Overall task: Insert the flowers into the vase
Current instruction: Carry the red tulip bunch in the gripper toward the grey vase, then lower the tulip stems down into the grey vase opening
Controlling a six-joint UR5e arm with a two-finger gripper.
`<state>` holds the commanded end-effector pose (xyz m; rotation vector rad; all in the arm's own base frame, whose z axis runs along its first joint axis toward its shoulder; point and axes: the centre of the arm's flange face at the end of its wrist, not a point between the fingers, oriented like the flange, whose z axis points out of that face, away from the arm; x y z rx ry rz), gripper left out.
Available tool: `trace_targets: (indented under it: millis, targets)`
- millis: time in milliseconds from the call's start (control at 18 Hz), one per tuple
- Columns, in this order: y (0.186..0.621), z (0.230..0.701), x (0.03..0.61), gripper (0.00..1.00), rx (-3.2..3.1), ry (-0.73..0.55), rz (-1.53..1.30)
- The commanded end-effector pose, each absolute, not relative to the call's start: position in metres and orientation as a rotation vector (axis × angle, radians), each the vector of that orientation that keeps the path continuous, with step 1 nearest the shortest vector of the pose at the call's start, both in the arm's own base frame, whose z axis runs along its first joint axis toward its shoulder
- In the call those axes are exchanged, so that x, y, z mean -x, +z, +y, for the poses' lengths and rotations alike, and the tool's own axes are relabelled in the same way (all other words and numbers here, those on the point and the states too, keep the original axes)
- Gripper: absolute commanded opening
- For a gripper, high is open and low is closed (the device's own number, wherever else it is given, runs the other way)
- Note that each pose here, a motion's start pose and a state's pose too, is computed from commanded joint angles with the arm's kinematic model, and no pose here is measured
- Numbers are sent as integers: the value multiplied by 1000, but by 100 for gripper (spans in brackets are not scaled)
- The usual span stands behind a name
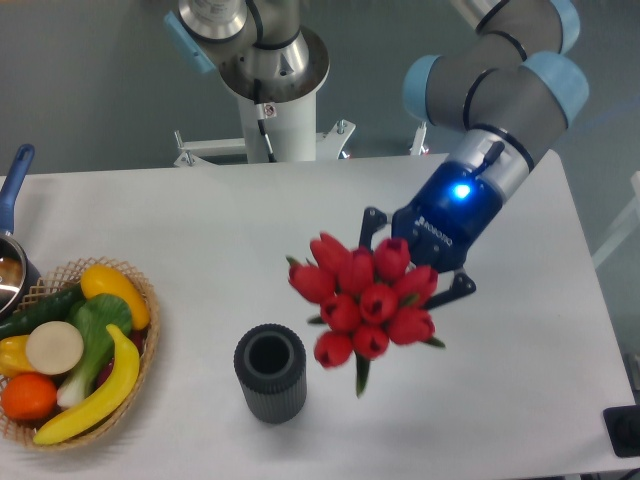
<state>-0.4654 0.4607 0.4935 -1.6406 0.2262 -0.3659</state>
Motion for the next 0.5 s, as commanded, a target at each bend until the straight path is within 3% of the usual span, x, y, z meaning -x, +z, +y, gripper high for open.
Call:
trace_targets:
  millis: [500]
  targets:
    - [489,485,432,0,1603,-447,272]
